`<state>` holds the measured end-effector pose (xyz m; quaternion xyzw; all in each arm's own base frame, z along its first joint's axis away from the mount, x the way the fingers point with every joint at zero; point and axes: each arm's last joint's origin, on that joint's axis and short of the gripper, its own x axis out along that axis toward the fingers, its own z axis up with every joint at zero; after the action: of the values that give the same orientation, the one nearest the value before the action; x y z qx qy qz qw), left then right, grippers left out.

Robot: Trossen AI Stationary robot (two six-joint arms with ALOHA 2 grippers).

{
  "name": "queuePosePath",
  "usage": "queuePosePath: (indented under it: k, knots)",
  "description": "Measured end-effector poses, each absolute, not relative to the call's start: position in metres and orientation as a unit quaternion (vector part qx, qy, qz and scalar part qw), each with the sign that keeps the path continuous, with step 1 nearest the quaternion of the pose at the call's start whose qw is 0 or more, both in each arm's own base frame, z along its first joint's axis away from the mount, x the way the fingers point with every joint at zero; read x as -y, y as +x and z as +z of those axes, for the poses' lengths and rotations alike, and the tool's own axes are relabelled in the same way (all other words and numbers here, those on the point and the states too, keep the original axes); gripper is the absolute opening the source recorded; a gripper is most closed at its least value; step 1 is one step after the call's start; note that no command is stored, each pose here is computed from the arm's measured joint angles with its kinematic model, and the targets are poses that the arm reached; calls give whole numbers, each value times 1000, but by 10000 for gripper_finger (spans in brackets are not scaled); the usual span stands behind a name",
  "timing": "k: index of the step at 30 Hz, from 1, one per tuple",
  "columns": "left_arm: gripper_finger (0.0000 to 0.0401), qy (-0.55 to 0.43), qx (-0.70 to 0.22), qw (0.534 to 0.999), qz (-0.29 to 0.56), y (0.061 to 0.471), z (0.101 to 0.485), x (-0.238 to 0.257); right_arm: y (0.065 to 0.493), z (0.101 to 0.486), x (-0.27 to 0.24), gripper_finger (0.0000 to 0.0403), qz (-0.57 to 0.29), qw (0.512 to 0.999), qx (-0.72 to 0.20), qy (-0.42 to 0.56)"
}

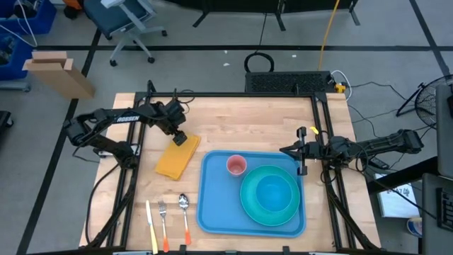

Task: Set up tray
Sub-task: Put the yellow napkin on the left of the blue tray

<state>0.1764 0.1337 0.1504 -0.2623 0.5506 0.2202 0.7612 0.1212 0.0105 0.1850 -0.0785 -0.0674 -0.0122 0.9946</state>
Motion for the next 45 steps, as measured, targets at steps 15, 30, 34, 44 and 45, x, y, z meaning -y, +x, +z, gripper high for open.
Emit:
queuePosePath:
  k: [15,30,34,44,45]
  knots:
    - [218,-264,-525,761,274,168,130,-129,121,185,-11,0,-12,995,68,-76]
    - [19,-255,-496,775,297,177,134,-130,121,185,-11,0,-12,995,67,-77]
    - [12,-240,-458,799,308,185,156,-129,121,185,-11,0,-12,995,67,-78]
    - [12,-182,-283,899,280,186,254,-99,121,185,-11,0,-13,994,66,-85]
    - [12,-179,-264,907,275,184,263,-93,121,185,-11,0,-13,994,67,-84]
